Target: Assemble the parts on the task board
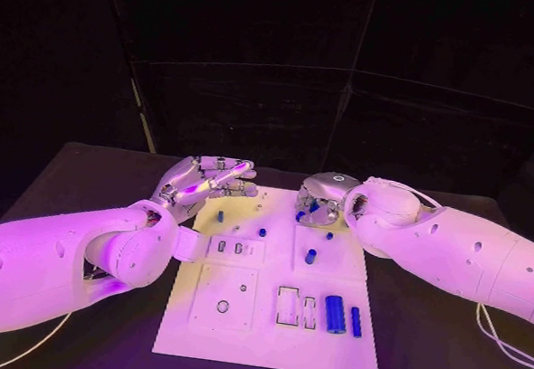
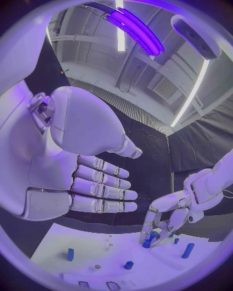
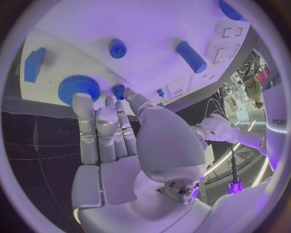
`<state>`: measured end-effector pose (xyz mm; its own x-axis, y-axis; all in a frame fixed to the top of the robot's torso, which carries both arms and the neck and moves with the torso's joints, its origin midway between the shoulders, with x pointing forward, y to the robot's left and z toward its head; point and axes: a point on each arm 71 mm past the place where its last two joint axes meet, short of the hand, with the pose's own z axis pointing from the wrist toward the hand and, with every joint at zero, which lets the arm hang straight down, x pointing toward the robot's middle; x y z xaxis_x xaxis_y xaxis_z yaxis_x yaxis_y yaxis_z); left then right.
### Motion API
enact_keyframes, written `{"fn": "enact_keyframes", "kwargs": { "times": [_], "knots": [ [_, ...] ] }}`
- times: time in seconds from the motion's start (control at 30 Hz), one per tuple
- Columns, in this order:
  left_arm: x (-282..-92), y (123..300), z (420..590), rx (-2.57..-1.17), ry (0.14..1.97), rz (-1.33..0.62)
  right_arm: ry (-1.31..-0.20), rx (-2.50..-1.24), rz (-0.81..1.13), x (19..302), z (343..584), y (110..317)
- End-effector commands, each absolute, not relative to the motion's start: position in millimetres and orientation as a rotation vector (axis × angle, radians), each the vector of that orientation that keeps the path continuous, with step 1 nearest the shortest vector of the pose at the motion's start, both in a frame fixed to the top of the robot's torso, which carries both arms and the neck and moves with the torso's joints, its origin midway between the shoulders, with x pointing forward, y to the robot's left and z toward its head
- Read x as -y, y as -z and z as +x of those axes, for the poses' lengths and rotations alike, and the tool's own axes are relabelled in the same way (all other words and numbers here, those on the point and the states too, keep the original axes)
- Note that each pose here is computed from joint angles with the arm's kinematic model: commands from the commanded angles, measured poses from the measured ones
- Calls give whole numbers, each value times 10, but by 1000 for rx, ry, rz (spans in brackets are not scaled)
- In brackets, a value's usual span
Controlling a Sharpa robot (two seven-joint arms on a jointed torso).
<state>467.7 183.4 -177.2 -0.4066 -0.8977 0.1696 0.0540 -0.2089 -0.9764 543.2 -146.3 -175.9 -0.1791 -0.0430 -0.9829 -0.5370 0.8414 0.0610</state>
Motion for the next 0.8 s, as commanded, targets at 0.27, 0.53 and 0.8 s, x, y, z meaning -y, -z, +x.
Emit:
{"fn": "enact_keyframes", "kwargs": {
  "times": [0.27, 0.53, 0.8],
  "knots": [
    [-1804, 1747, 4665, -1338, 1725, -1040, -444, -1738, -466, 1450, 5470, 1778],
    [-1798, 1745, 4660, -1340, 1727, -1040, -445, -1732, -463, 1429, 5482, 1777],
    [-1810, 1741, 4667, -1339, 1723, -1040, -439, -1730, -458, 1442, 5497, 1779]
  ]
}}
